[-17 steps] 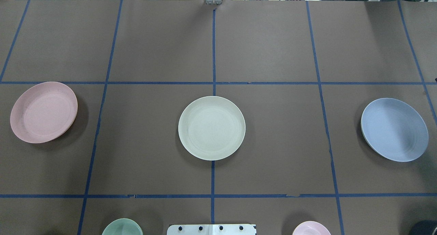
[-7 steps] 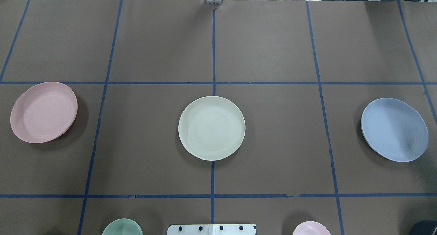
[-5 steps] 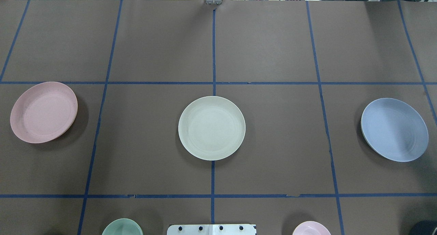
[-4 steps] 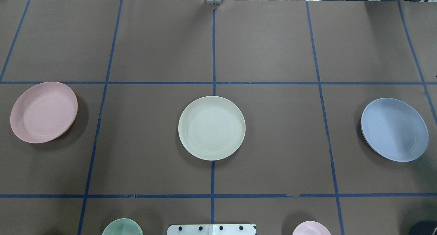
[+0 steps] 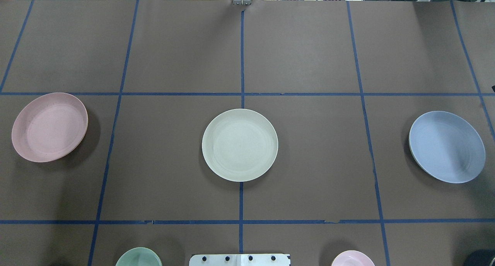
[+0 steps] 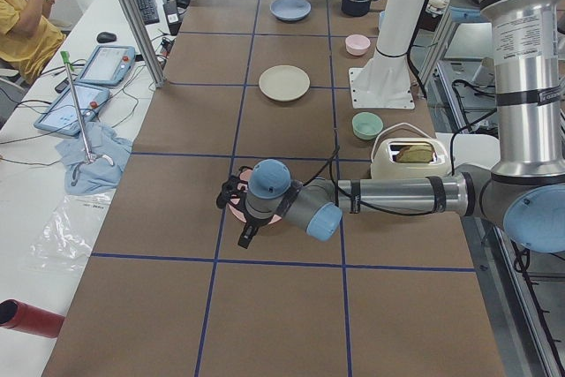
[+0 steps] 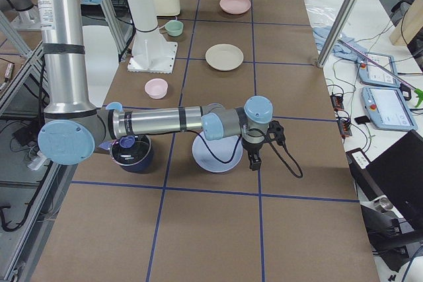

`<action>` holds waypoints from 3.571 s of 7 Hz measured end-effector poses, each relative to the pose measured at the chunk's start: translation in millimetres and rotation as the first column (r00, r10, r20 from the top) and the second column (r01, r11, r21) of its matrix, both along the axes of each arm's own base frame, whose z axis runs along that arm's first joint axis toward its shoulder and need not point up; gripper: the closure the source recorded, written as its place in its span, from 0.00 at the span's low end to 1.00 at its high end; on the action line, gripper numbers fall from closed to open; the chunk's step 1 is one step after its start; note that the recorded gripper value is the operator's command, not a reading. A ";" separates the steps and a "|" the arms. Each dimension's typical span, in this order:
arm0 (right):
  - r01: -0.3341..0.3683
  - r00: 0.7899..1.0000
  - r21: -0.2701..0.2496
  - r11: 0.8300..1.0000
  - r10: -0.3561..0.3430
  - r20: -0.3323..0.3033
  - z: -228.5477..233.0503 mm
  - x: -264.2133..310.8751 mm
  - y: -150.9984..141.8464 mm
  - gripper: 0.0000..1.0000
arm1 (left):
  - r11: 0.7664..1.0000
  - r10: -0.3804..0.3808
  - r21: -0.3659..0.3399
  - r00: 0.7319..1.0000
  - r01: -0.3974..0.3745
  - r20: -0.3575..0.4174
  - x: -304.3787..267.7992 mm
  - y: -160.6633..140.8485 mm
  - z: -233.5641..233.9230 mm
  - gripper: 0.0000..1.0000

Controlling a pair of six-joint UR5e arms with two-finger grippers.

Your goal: Stack three plates with pink and blue

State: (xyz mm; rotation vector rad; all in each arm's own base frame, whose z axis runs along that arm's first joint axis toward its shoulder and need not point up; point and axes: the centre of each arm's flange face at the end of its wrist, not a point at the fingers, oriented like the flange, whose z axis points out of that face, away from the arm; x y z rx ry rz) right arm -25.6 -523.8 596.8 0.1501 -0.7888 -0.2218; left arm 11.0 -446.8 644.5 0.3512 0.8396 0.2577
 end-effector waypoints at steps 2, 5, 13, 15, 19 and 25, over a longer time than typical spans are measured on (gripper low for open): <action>0.005 1.000 -0.001 1.000 -0.005 0.007 5.8 -1.7 3.5 0.00 | 0.996 0.005 -0.094 1.000 -0.006 -0.011 27.8 -20.1 27.4 0.00; 0.021 1.000 -0.026 0.999 -0.021 -0.003 20.4 -10.0 3.6 0.00 | 0.966 0.040 -0.251 0.997 -0.055 -0.064 132.8 -43.6 18.8 0.03; 0.037 0.998 -0.057 0.998 -0.035 0.044 28.3 -13.4 16.5 0.00 | 0.941 0.066 -0.322 0.991 -0.101 -0.118 170.4 -60.3 8.6 1.00; 0.040 0.998 -0.048 0.998 -0.037 0.057 22.3 -14.2 16.6 0.00 | 0.928 0.039 -0.353 0.974 -0.119 -0.225 206.8 -108.0 -101.1 1.00; 0.048 0.997 -0.065 0.997 -0.045 0.056 30.4 -17.3 22.6 0.00 | 0.845 0.008 -0.501 0.941 -0.187 -0.338 386.7 -47.3 -324.4 1.00; 0.090 0.995 -0.086 0.992 -0.085 0.053 41.4 -35.6 33.5 0.00 | 0.850 0.046 -0.481 0.939 -0.216 -0.340 480.9 1.8 -369.2 1.00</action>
